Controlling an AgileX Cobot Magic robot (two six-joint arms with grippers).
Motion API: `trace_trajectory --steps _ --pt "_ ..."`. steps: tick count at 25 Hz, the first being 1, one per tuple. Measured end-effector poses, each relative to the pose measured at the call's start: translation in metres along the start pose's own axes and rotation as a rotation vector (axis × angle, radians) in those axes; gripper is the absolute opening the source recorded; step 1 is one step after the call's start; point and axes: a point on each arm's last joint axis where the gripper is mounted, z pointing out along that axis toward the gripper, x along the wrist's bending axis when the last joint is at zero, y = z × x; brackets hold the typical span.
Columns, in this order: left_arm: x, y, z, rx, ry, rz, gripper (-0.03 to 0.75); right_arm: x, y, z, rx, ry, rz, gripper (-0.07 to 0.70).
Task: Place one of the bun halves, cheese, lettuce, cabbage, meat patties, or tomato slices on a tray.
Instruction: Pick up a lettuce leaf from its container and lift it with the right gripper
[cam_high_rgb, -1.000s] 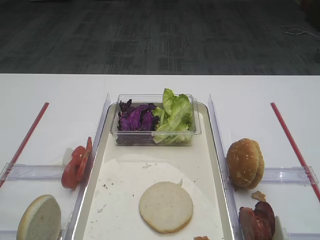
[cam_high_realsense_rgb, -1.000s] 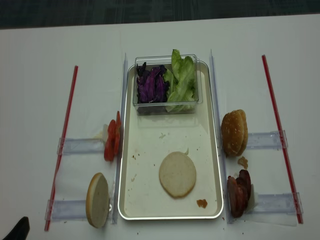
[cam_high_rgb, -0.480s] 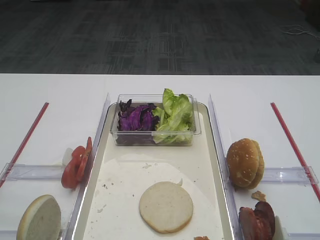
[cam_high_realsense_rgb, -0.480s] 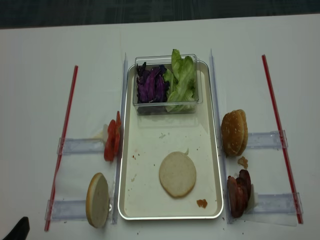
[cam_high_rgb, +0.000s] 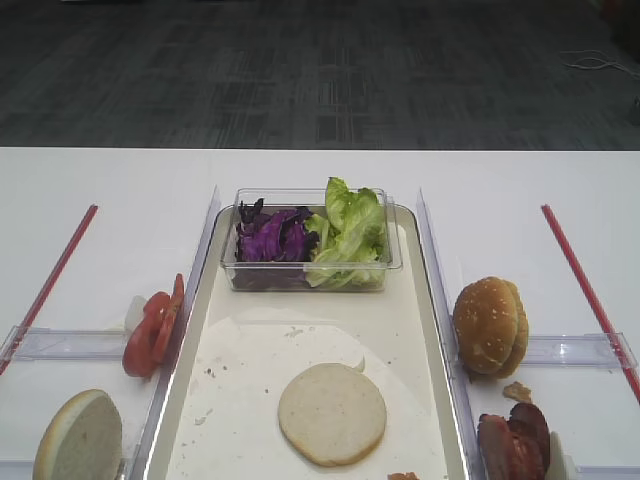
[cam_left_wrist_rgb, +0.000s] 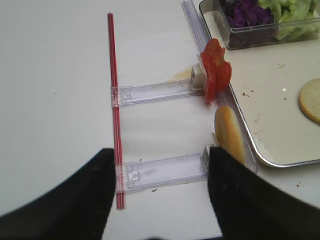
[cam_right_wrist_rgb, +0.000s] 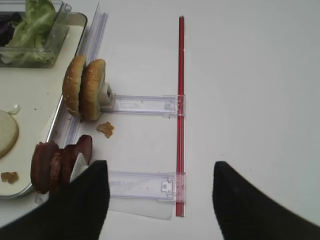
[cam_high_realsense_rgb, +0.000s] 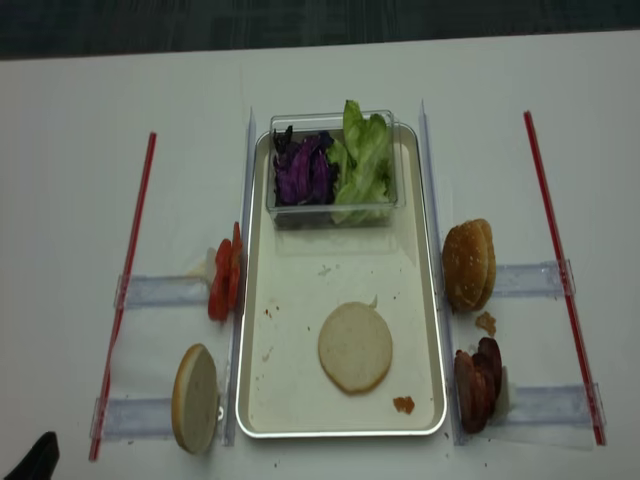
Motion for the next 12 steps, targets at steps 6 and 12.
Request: trace_trajectory --steps 6,12 --pt "0.0 0.0 0.0 0.0 0.0 0.0 0.391 -0.002 0.008 0.012 0.105 0.005 0.012 0.47" --pt "0.0 0.0 0.0 0.0 0.0 0.0 0.391 -0.003 0.013 0.021 0.174 0.008 0.02 0.469"
